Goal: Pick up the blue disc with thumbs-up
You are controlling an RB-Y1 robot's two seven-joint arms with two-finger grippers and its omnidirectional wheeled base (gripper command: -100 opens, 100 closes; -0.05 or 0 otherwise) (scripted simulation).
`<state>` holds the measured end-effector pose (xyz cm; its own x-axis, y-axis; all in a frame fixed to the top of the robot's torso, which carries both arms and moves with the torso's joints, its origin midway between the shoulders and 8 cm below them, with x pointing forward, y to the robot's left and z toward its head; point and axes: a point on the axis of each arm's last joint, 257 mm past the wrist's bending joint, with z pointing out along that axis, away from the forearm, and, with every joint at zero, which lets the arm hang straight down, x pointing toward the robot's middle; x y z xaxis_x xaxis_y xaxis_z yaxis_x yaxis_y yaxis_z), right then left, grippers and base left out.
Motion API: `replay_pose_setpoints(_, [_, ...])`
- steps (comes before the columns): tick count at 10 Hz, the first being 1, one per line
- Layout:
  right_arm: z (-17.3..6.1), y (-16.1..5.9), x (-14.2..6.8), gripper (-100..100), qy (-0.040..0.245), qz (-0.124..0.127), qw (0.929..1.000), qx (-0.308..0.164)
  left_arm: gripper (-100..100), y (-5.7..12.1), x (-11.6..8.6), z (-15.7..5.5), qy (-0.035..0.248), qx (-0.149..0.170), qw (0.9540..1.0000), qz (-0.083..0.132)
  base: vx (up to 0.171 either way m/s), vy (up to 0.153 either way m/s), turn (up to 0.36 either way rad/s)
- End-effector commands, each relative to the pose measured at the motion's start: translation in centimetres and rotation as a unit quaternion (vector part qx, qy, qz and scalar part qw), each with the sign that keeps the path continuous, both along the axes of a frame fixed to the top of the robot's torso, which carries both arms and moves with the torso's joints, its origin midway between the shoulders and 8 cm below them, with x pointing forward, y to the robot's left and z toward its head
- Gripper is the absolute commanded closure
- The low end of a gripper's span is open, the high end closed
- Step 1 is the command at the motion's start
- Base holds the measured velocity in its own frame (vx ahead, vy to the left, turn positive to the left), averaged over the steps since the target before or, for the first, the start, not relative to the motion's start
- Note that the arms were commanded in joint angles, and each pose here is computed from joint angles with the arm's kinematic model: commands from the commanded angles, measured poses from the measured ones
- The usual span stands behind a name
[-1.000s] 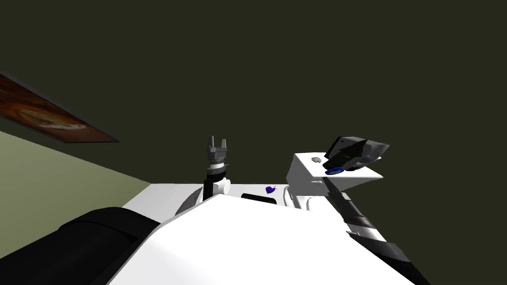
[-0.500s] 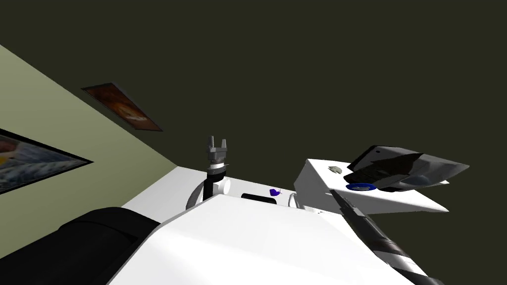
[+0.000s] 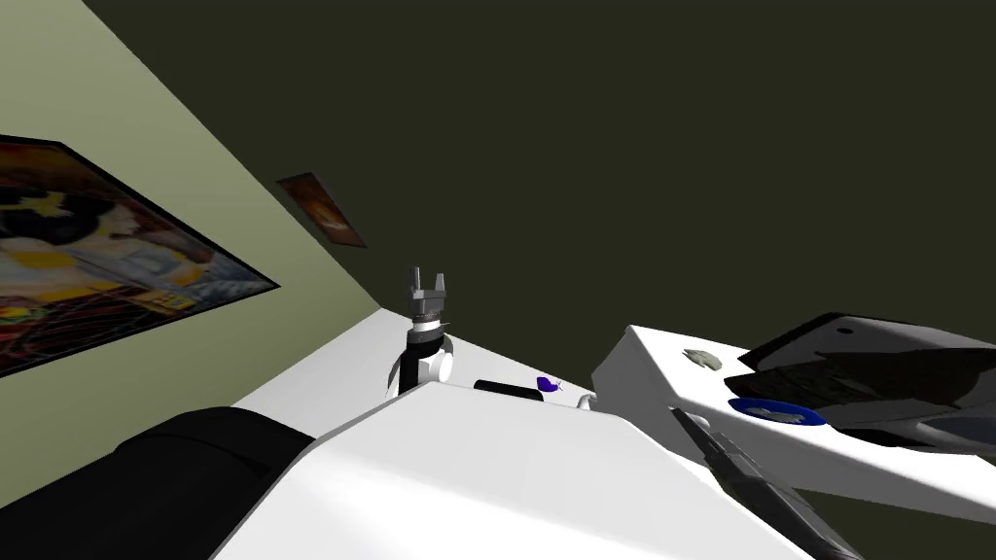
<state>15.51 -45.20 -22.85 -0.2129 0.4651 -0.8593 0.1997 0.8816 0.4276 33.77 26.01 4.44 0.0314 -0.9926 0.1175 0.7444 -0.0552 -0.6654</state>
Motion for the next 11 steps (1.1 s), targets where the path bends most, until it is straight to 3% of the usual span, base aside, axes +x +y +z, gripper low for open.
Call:
replay_pose_setpoints(1, [-0.9, -0.6, -1.7, -100, 0.028, -0.003, 0.9995, -0.015, 0, 0.0, 0.0, 0.0, 0.000, 0.000, 1.0000, 0.000, -0.032, -0.020, 0.271])
replay_pose_setpoints(2, [-1.7, -2.0, -3.8, -100, 0.066, 0.000, 0.9968, -0.046, 0, 0.0, 0.0, 0.0, 0.000, 0.000, 1.0000, 0.000, -0.042, -0.030, 0.355])
replay_pose_setpoints(3, [-1.9, -2.1, -4.6, -100, 0.077, -0.003, 0.9960, -0.046, 0, 0.0, 0.0, 0.0, 0.000, 0.000, 1.0000, 0.000, -0.043, -0.025, 0.303])
replay_pose_setpoints(4, [-2.6, -3.5, -6.6, -100, 0.112, 0.003, 0.9908, -0.075, 0, 0.0, 0.0, 0.0, 0.000, 0.000, 1.0000, 0.000, -0.046, -0.021, 0.362])
replay_pose_setpoints(5, [-2.7, -3.5, -7.6, -100, 0.124, 0.000, 0.9895, -0.074, 0, 0.0, 0.0, 0.0, 0.000, 0.000, 1.0000, 0.000, -0.037, -0.025, 0.209])
replay_pose_setpoints(6, [-3.2, -4.8, -9.6, -100, 0.159, 0.007, 0.9820, -0.101, 0, 0.0, 0.0, 0.0, 0.000, 0.000, 1.0000, 0.000, -0.047, -0.030, 0.377])
replay_pose_setpoints(7, [-3.3, -4.9, -10.8, -100, 0.172, 0.004, 0.9799, -0.100, 0, 0.0, 0.0, 0.0, 0.000, 0.000, 1.0000, 0.000, -0.039, -0.034, 0.294])
replay_pose_setpoints(8, [-3.6, -6.1, -13.0, -100, 0.209, 0.013, 0.9697, -0.125, 0, 0.0, 0.0, 0.0, 0.000, 0.000, 1.0000, 0.000, -0.048, -0.037, 0.414])
replay_pose_setpoints(9, [-3.7, -6.1, -14.0, -100, 0.221, 0.010, 0.9672, -0.124, 0, 0.0, 0.0, 0.0, 0.000, 0.000, 1.0000, 0.000, -0.040, -0.038, 0.256])
replay_pose_setpoints(11, [-3.7, -8.4, -18.9, -100, 0.297, 0.032, 0.9395, -0.167, 0, 0.0, 0.0, 0.0, 0.000, 0.000, 1.0000, 0.000, -0.063, -0.036, 0.409])
